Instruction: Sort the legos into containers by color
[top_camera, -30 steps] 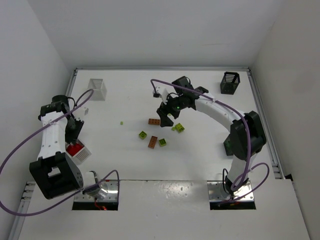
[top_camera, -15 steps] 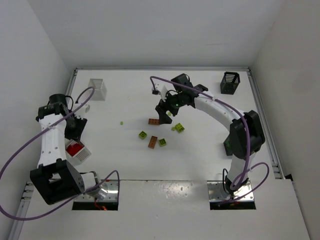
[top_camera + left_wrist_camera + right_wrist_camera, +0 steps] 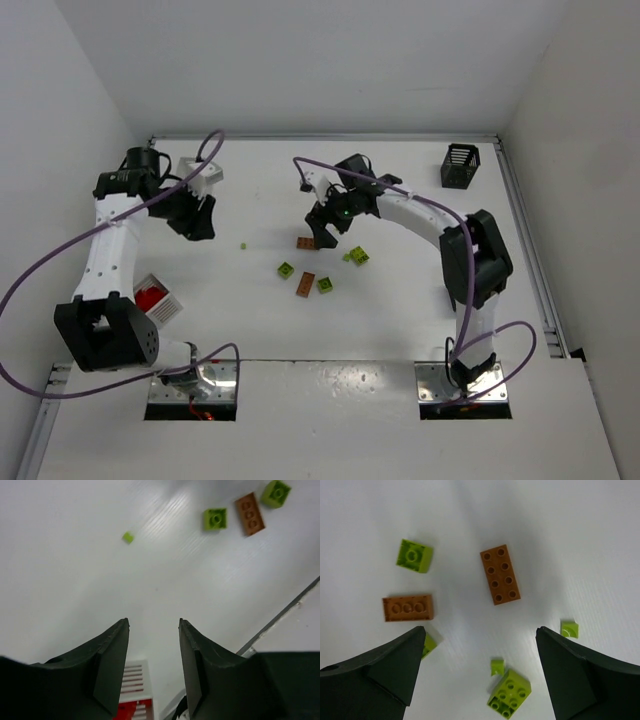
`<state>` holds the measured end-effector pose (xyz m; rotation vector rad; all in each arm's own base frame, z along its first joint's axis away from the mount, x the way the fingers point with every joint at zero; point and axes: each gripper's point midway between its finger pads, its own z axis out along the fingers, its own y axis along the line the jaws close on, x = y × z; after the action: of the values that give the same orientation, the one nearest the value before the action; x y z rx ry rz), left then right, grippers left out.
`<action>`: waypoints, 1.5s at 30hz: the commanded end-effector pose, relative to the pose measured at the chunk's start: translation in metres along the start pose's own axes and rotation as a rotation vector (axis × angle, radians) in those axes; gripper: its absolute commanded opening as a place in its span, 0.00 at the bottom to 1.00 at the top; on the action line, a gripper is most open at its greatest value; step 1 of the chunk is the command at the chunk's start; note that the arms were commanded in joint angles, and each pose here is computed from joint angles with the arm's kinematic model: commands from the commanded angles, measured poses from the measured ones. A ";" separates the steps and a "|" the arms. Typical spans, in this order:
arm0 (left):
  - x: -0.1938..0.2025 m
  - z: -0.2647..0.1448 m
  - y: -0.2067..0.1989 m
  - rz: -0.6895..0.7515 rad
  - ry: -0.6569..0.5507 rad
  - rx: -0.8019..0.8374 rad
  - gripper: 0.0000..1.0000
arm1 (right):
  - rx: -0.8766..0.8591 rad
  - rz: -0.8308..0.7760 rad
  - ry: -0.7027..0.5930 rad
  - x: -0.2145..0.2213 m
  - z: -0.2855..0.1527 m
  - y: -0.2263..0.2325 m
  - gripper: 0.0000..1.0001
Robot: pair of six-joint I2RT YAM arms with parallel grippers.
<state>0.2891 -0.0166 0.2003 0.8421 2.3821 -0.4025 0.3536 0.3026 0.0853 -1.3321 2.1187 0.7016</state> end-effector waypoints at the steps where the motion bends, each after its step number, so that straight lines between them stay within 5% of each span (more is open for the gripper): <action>1: -0.047 -0.005 -0.016 0.079 -0.176 0.055 0.50 | 0.064 -0.069 -0.003 -0.003 0.022 -0.023 0.93; 10: -0.063 -0.017 -0.028 0.056 -0.313 0.080 0.56 | 0.115 -0.222 -0.001 0.006 0.054 -0.053 0.98; 25: -0.056 -0.008 -0.023 -0.016 -0.317 0.084 0.57 | 0.059 -0.331 0.018 0.018 0.083 -0.046 0.91; 29: -0.052 -0.005 -0.022 -0.039 -0.317 0.092 0.57 | 0.038 -0.345 0.033 0.023 0.091 -0.037 0.75; 37: -0.058 -0.008 -0.015 -0.087 -0.393 0.067 0.57 | 0.003 -0.340 0.051 0.030 0.090 -0.031 0.20; 45: -0.056 0.008 -0.023 -0.252 -0.435 0.166 0.58 | -0.053 -0.334 -0.187 -0.048 0.039 0.004 0.09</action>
<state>0.3109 -0.0544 0.2194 0.5210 2.1215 -0.6949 0.3756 0.3323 0.0045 -1.6101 1.9003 0.5990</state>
